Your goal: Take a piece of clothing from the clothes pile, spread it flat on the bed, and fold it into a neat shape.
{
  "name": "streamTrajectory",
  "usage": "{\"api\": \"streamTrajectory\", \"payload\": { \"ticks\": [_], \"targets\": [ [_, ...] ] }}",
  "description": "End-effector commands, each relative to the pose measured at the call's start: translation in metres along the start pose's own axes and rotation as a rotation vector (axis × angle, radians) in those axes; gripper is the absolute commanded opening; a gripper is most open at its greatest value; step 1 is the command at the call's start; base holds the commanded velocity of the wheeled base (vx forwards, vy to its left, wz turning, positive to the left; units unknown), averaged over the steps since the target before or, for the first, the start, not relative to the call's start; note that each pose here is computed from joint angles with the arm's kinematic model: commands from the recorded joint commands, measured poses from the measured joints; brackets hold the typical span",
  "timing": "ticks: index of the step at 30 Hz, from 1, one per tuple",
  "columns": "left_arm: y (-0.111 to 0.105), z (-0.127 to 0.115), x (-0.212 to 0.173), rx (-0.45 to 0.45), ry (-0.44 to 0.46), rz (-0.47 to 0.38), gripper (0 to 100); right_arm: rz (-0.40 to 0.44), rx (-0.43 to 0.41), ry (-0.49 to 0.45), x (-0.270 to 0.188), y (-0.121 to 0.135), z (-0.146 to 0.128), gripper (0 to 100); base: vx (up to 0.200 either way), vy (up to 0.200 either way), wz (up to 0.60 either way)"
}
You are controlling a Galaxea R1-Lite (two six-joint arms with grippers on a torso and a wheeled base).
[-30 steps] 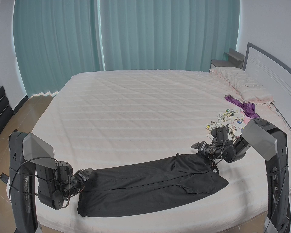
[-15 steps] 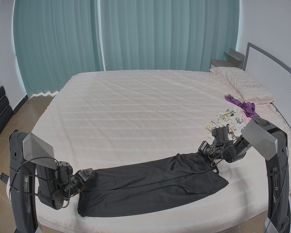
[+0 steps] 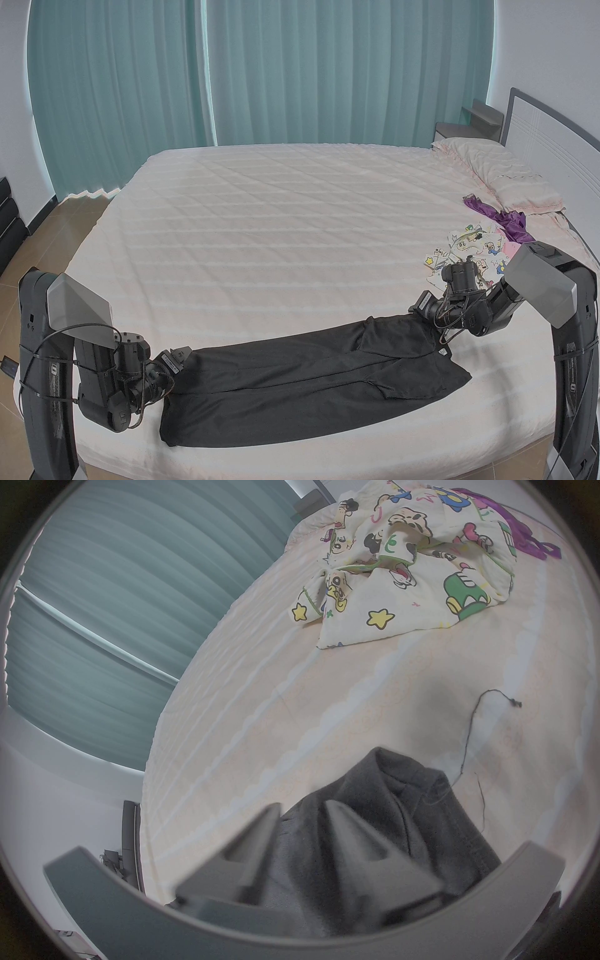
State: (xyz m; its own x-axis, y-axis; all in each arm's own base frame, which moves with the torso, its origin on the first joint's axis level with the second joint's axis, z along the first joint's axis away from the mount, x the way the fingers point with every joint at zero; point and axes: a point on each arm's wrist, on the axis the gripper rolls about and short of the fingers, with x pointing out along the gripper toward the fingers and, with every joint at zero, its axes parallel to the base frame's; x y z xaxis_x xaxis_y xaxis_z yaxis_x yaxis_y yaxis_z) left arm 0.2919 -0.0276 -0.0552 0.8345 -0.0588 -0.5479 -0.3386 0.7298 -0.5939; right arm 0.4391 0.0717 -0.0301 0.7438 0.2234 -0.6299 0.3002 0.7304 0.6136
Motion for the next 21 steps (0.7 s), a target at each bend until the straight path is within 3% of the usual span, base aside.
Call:
{"api": "streamTrajectory", "payload": {
  "ticks": [1, 6, 14, 21],
  "targets": [
    [0.000, 0.000, 0.000, 0.000, 0.000, -0.001, 100, 0.005, 0.003, -0.014, -0.010, 0.002, 0.004, 100, 0.000, 0.000, 0.00],
    [-0.001, 0.000, 0.000, 0.002, -0.007, -0.002, 100, 0.033, -0.013, -0.053, -0.030, 0.004, 0.005, 100, 0.000, 0.000, 0.00],
    [-0.006, 0.007, -0.009, -0.004, -0.061, -0.014, 100, 0.024, -0.011, -0.024, -0.058, -0.003, -0.011, 100, 0.000, 0.000, 0.00],
    [-0.011, 0.013, -0.019, -0.009, -0.081, -0.026, 100, 0.019, -0.006, -0.021, -0.056, -0.020, -0.023, 100, -0.200, 0.000, 0.00]
  ]
}}
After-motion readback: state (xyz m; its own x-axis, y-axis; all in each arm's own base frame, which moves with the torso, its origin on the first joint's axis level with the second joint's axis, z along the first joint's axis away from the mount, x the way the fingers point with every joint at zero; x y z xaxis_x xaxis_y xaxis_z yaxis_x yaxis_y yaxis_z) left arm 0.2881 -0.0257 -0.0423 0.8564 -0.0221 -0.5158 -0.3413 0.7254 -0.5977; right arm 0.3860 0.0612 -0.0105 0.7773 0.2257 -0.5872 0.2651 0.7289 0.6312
